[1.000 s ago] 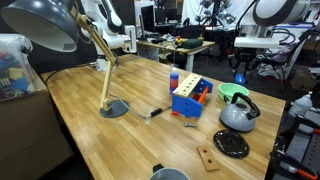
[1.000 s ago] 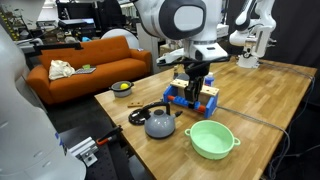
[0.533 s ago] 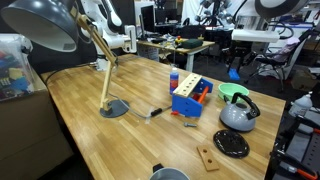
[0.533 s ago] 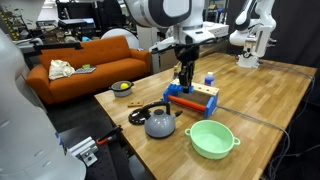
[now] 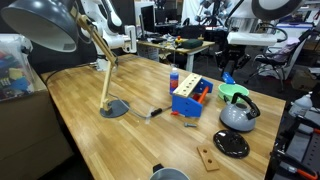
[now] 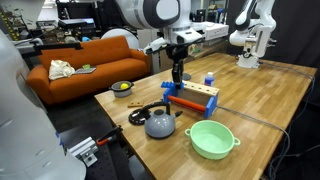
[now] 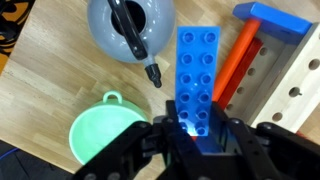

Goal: Remove the blue building block from the green pot and put it on the table

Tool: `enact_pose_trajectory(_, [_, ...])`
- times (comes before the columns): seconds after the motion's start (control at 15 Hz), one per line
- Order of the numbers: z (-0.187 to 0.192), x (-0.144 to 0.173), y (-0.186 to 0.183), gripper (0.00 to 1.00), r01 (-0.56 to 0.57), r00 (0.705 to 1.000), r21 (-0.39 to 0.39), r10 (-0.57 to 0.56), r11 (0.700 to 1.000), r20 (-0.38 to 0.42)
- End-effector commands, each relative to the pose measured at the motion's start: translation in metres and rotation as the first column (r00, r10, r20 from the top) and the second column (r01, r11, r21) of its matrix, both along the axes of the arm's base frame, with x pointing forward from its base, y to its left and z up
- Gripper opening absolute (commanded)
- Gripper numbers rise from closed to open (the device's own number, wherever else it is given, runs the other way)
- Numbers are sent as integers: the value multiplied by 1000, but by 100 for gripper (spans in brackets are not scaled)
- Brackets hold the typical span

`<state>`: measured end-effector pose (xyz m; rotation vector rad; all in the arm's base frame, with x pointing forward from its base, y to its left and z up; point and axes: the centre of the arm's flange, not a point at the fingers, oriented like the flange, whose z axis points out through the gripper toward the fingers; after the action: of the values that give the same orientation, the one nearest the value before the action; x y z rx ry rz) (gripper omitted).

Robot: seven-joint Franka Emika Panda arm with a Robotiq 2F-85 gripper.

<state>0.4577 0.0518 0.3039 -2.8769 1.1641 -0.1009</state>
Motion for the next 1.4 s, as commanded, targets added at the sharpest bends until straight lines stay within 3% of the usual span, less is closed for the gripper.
enact_pose_trajectory(0.0, [-13, 7, 20, 10, -87, 996, 4, 87, 996, -8])
enact_pose_trajectory(0.53, [-50, 18, 64, 10, -145, 985, 24, 146, 989, -94])
enact_pose_trajectory(0.6, [-46, 8, 60, 10, -138, 987, 8, 138, 990, -84])
enact_pose_trajectory(0.67, [-50, 9, 62, 35, -140, 986, 9, 140, 990, -90])
enact_pose_trajectory(1.13, [-50, 9, 61, 35, -138, 986, 9, 139, 990, -91])
enact_pose_trajectory(1.2, [-50, 9, 61, 10, -138, 986, 9, 139, 990, -91])
enact_pose_trajectory(1.33, [-58, 15, 62, 10, -94, 992, -2, 93, 996, -82])
